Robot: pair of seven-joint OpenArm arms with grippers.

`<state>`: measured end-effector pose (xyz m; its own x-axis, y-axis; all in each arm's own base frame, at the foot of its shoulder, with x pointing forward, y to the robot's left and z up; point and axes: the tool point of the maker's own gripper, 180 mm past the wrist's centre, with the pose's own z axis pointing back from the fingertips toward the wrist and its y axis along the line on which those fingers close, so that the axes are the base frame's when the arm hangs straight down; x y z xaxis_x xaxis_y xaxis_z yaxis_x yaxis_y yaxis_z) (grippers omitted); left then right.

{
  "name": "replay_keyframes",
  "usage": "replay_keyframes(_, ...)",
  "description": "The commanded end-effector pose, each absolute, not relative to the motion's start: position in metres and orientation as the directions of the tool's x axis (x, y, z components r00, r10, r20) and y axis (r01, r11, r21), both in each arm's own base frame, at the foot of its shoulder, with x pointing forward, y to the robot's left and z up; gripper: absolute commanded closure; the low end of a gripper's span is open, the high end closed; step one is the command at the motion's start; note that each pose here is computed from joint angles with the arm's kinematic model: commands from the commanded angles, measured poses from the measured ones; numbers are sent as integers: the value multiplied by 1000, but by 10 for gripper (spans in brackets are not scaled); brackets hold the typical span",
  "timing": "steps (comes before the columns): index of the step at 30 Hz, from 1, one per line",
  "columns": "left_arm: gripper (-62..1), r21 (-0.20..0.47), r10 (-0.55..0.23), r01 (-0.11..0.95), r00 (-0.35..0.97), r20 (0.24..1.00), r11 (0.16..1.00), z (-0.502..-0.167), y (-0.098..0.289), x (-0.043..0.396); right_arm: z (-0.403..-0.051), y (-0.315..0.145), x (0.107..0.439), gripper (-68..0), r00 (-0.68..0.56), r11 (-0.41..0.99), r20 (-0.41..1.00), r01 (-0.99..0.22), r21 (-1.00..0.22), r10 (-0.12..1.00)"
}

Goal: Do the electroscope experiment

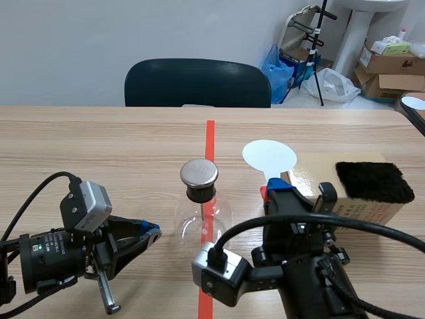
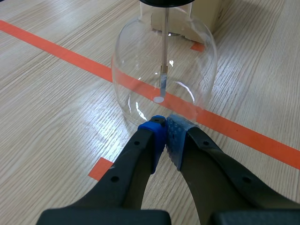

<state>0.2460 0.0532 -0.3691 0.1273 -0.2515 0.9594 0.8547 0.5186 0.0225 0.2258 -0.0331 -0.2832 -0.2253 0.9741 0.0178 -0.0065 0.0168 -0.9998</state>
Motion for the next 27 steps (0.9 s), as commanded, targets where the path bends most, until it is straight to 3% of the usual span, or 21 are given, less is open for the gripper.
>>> replay_keyframes(1, -29, 30, -227, 856, 102, 969, 515, -359, 49, 250, -276, -35, 231, -8, -221, 24, 18, 25, -999, 975)
replay_keyframes(27, -29, 29, -227, 856, 103, 969, 515, -359, 49, 250, -274, -34, 234, -8, -225, 22, 14, 32, -999, 974)
